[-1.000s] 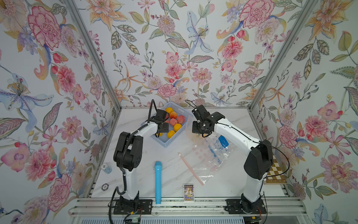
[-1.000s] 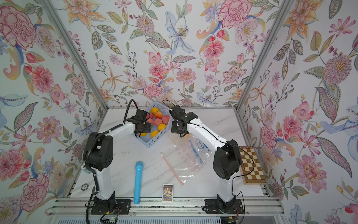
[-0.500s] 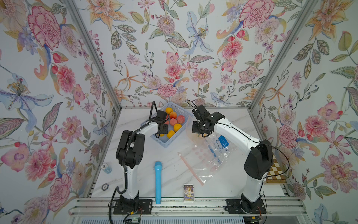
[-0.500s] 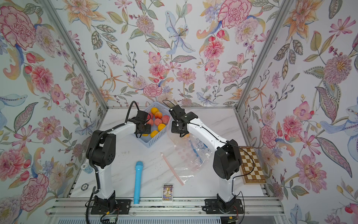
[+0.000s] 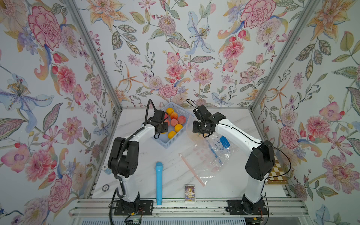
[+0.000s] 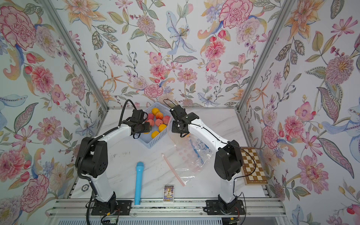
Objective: Place the peach in a zip-top bag and seal the zipper
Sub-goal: Pick up the peach from the basket, then place the peach in the zipper food storage bag.
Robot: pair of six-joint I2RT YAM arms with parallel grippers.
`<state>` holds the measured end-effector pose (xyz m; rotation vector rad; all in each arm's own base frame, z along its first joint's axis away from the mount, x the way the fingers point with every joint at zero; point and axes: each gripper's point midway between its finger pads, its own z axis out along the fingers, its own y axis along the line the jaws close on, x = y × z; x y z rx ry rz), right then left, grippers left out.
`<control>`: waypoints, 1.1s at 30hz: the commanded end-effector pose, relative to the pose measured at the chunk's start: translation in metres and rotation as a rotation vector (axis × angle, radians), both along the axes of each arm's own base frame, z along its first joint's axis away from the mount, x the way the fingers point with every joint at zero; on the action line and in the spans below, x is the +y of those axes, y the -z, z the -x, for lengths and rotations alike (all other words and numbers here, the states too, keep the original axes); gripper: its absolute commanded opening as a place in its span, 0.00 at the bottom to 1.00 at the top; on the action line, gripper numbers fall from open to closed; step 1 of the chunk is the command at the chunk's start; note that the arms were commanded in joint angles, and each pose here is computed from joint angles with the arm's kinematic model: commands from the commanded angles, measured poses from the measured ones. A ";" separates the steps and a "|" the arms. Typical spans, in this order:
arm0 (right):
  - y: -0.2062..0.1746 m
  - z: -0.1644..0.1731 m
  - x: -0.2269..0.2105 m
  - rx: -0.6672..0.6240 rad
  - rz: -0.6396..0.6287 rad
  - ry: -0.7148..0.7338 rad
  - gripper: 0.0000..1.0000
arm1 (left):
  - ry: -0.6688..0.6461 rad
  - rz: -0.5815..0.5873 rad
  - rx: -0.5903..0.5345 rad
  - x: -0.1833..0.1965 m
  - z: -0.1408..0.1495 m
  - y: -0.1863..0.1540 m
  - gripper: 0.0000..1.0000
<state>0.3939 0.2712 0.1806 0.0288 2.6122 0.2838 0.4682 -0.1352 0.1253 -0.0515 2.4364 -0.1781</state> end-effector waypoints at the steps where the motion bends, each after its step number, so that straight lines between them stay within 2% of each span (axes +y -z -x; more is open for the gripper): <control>1: -0.012 0.001 0.001 -0.025 -0.035 0.004 0.00 | 0.024 0.162 -0.115 -0.014 0.007 -0.049 0.53; 9: -0.019 0.003 0.005 -0.038 -0.076 -0.013 0.00 | 0.148 0.442 -0.335 -0.055 0.048 -0.141 0.50; 13: -0.025 0.005 0.010 -0.049 -0.118 -0.027 0.00 | 0.223 0.532 -0.395 -0.081 0.063 -0.170 0.50; 17: -0.030 0.007 0.016 -0.058 -0.163 -0.045 0.00 | 0.310 0.613 -0.413 -0.112 0.072 -0.184 0.49; 24: -0.037 0.011 0.024 -0.068 -0.227 -0.072 0.00 | 0.411 0.649 -0.353 -0.158 0.075 -0.174 0.48; 28: -0.040 0.012 0.027 -0.075 -0.253 -0.081 0.00 | 0.413 0.628 -0.315 -0.166 0.071 -0.158 0.47; 33: -0.046 0.014 0.027 -0.092 -0.272 -0.084 0.00 | 0.354 0.533 -0.223 -0.161 0.061 -0.111 0.47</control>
